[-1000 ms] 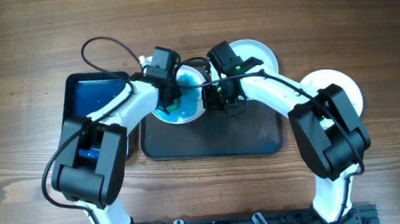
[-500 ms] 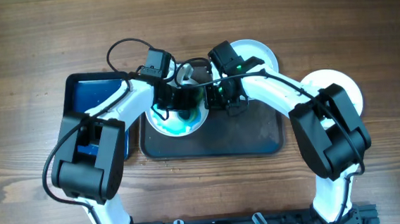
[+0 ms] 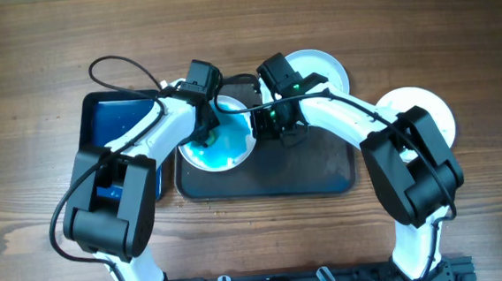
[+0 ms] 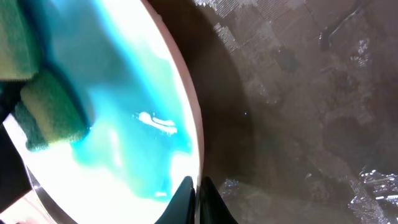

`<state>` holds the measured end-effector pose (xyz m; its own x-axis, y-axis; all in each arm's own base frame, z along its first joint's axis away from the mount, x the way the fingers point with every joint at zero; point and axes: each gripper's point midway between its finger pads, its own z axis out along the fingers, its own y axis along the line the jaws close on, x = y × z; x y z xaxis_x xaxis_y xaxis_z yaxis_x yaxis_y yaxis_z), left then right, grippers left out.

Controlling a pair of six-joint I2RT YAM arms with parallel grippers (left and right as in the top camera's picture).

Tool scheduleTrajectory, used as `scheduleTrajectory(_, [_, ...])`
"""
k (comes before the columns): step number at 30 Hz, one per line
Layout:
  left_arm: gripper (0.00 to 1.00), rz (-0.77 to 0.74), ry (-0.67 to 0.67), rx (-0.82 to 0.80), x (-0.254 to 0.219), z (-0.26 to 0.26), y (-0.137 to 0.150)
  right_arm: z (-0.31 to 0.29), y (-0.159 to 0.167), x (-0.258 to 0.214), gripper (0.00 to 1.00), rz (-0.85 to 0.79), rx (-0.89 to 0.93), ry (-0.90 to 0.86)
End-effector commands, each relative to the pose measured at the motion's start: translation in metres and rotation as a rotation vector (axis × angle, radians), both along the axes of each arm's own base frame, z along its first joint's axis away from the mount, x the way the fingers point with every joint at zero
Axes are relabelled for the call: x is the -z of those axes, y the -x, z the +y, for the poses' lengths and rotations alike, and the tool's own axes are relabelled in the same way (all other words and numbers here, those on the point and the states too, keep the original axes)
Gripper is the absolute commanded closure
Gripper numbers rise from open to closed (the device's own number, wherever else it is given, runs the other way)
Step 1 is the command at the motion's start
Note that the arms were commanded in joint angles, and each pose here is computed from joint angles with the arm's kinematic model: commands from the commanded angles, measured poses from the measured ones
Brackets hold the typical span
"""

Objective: Clean dirty plates on tray and stack at the side
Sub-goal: 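Scrub the centered plate with the sponge in the left gripper, then lift the plate with the right gripper and stack it on the cleaned plate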

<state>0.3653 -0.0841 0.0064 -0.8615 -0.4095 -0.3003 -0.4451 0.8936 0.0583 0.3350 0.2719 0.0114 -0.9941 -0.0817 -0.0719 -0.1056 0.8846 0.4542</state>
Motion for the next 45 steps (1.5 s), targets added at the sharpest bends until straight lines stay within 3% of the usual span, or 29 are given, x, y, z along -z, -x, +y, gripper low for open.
scheduleTrajectory(1, [0.96, 0.198, -0.059, -0.029, 0.028, 0.025, 0.045, -0.004, 0.008, 0.006, 0.95, 0.018, -0.028, 0.019])
scheduleTrajectory(5, [0.96, 0.325, 0.260, 0.327, 0.032, -0.039, 0.066, -0.004, 0.008, 0.006, 0.96, 0.018, -0.028, 0.019])
scheduleTrajectory(7, [0.96, 0.344, 0.526, 0.558, 0.020, -0.084, 0.081, -0.004, 0.008, 0.006, 0.96, 0.018, -0.028, 0.019])
scheduleTrajectory(11, [0.96, 0.286, 0.761, 0.712, -0.002, -0.121, 0.084, -0.004, 0.008, 0.006, 0.96, 0.018, -0.028, 0.019])
scheduleTrajectory(16, [0.96, 0.158, 0.730, 0.668, 0.000, -0.125, 0.050, -0.004, 0.008, 0.006, 0.96, 0.018, -0.028, 0.019])
scheduleTrajectory(21, [0.96, 0.024, 0.491, 0.413, 0.014, -0.087, -0.002, -0.004, 0.008, 0.006, 0.96, 0.018, -0.028, 0.019])
scheduleTrajectory(23, [0.96, -0.025, 0.322, 0.245, 0.019, -0.053, -0.019, -0.004, 0.007, 0.006, 0.96, 0.017, -0.028, 0.019])
scheduleTrajectory(26, [0.96, -0.046, 0.071, 0.109, 0.012, -0.006, -0.026, -0.005, 0.008, 0.007, 0.96, 0.018, -0.027, 0.028])
scheduleTrajectory(29, [0.96, -0.023, -0.047, 0.063, -0.001, 0.015, -0.022, -0.007, 0.009, 0.010, 0.96, 0.020, -0.023, 0.033])
scheduleTrajectory(37, [0.96, 0.038, 0.081, 0.110, -0.043, -0.001, -0.009, -0.010, 0.010, 0.015, 0.96, 0.036, 0.024, 0.043])
scheduleTrajectory(42, [0.96, 0.002, 0.098, 0.049, -0.096, 0.024, -0.009, -0.010, 0.014, 0.020, 0.96, 0.072, 0.099, 0.052])
scheduleTrajectory(45, [0.96, -0.017, 0.100, -0.002, -0.113, 0.045, -0.004, -0.010, 0.016, 0.022, 0.88, 0.079, 0.105, 0.054])
